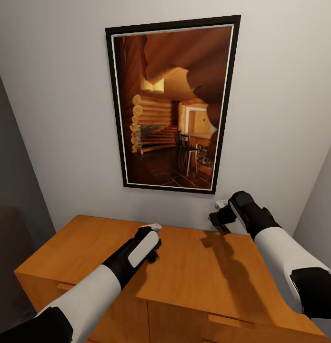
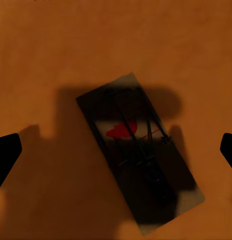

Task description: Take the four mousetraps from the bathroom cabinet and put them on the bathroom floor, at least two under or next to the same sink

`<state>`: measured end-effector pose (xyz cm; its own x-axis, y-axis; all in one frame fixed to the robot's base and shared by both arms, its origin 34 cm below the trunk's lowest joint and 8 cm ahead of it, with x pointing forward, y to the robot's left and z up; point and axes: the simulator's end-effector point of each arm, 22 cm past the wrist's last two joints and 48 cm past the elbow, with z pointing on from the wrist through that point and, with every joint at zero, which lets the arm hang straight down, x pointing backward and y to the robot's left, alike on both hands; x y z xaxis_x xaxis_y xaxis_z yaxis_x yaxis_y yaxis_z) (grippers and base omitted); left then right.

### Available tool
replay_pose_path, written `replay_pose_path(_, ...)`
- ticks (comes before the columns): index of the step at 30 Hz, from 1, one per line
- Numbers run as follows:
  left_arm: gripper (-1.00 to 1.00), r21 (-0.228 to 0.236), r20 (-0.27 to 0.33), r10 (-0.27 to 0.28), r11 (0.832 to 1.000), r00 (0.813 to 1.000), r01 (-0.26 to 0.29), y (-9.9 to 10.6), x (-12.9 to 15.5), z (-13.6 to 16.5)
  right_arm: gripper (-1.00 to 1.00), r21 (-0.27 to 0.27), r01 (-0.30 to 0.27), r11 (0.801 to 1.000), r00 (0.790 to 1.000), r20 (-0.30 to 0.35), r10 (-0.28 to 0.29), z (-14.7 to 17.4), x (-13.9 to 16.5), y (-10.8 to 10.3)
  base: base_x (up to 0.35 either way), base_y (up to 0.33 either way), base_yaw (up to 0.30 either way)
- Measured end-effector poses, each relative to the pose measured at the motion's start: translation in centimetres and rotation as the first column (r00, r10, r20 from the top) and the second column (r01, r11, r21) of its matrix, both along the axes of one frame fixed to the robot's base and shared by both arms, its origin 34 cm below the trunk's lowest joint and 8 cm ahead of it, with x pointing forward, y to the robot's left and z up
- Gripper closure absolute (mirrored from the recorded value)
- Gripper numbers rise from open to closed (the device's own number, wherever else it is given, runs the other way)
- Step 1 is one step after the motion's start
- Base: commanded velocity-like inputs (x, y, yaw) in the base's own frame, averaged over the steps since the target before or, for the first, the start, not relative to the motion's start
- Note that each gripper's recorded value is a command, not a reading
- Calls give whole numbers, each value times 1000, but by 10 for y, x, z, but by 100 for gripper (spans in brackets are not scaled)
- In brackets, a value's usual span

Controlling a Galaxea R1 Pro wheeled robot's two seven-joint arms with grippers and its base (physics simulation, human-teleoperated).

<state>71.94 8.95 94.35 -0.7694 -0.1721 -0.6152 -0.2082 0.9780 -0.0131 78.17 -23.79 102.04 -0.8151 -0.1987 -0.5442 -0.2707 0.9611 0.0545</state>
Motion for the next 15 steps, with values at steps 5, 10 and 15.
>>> replay_pose_path(5,-100,-4,2,-1,1000,1000,1,-1,0,0,100,0,0,1000,1000,0,0,0,0,0,0,0,0)
replay_pose_path(10,-100,-8,3,-4,1000,1000,4,-2,1,0,100,0,0,1000,1000,0,0,0,0,0,0,0,0)
replay_pose_path(15,-100,-11,9,-6,1000,1000,6,-3,2,3,100,0,0,1000,1000,0,0,0,0,0,0,0,0)
